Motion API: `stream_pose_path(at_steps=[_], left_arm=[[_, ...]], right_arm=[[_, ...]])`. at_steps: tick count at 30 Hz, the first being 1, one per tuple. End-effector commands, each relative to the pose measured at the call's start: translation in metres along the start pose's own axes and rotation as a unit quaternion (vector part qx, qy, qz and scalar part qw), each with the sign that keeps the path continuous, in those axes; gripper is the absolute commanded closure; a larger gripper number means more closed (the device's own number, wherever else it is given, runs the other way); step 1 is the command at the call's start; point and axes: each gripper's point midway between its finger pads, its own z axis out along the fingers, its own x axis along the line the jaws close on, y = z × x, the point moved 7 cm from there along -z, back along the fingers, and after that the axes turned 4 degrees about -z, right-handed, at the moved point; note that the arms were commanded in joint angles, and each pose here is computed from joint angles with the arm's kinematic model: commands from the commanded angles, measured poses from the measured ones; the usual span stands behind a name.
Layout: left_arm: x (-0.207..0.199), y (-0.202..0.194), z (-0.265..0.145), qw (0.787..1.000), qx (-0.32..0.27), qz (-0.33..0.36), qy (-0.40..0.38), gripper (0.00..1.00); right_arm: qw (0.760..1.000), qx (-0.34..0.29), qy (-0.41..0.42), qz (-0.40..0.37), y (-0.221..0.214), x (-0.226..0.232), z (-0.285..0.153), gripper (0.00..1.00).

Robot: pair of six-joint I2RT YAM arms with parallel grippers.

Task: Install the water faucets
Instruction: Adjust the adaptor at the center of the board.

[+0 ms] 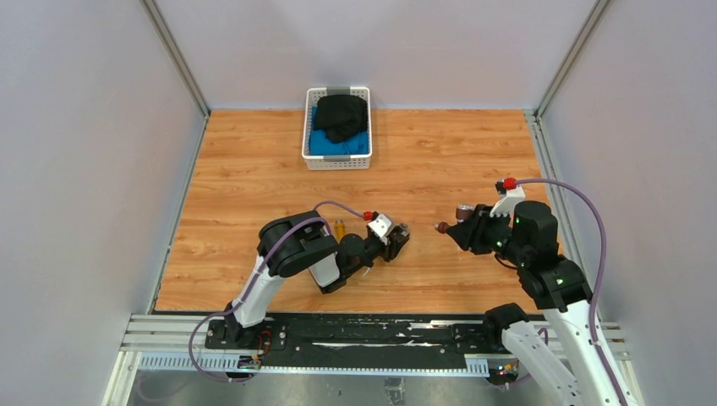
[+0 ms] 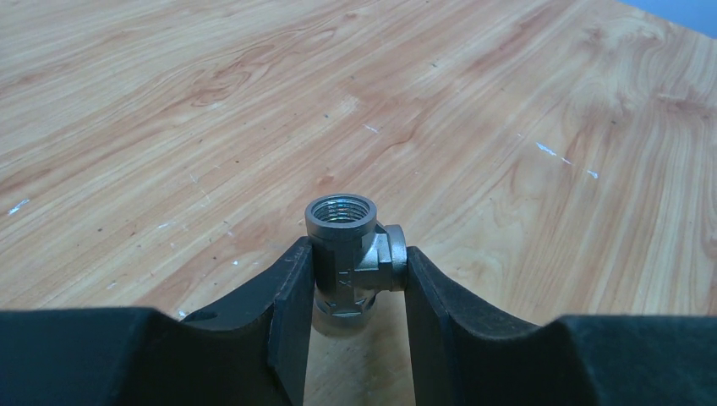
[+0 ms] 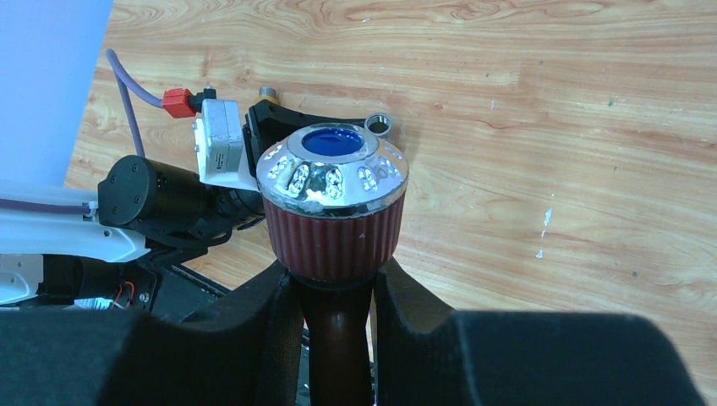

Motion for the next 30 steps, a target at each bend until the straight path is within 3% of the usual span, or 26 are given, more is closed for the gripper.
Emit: stream_pose_path(at_steps=[1, 8, 11, 19, 30], left_arm=[[-0.004, -0.005, -0.003, 1.000, -0.008, 0.013, -0.006, 0.92], [-0.006, -0.010, -0.016, 0.999, -0.001, 0.047, 0.016, 0.87], [-0.008, -0.014, -0.017, 0.998, 0.004, 0.065, 0.021, 0.77], [-0.012, -0.023, -0.019, 0.997, 0.010, 0.063, 0.035, 0.62], [-0.017, -0.009, -0.029, 0.997, 0.002, 0.070, 0.029, 0.32]], right_arm=[[1.000, -0.002, 0.003, -0.008, 0.000, 0.003, -0.006, 1.00], [1.000, 0.008, 0.008, -0.009, -0.006, 0.002, -0.005, 1.00], [1.000, 0.017, 0.011, -0.011, -0.010, 0.001, -0.004, 1.00], [0.999, 0.027, 0.012, -0.014, -0.012, 0.001, -0.006, 1.00], [0.999, 0.024, 0.019, -0.009, -0.013, 0.003, -0.008, 1.00]])
